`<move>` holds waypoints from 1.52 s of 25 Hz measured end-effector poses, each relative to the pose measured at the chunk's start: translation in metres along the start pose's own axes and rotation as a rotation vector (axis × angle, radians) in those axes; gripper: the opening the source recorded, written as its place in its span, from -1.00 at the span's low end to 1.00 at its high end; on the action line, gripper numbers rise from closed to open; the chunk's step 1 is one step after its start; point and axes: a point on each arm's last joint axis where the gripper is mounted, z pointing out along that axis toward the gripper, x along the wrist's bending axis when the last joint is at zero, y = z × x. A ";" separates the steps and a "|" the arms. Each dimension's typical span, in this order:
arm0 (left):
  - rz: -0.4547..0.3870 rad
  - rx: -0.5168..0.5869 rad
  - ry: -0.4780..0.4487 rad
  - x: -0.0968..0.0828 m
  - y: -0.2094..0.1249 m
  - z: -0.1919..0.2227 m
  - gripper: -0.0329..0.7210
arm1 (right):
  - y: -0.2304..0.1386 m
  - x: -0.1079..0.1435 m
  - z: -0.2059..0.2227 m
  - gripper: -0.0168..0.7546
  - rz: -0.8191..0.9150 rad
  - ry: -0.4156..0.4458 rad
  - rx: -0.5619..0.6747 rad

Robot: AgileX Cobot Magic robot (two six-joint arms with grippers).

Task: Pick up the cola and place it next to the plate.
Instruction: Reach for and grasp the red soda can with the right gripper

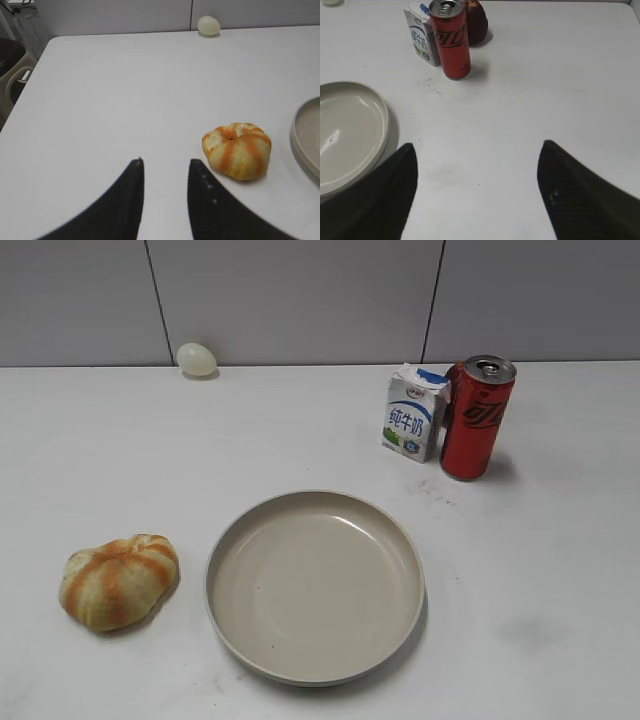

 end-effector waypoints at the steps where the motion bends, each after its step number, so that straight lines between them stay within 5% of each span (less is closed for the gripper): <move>1: 0.000 0.000 0.000 0.000 0.000 0.000 -0.29 | 0.006 0.000 0.005 0.59 0.003 -0.001 0.017; 13: 0.000 0.000 0.000 0.000 0.000 0.000 -0.29 | 0.083 -0.002 0.083 0.58 0.099 0.052 0.234; 31: 0.000 0.000 0.000 0.000 0.000 0.000 -0.29 | 0.170 -0.011 0.274 0.58 0.116 0.097 0.658; 38: 0.000 0.000 0.000 0.000 0.000 0.000 -0.29 | 0.172 0.026 0.330 0.58 -0.023 0.020 0.694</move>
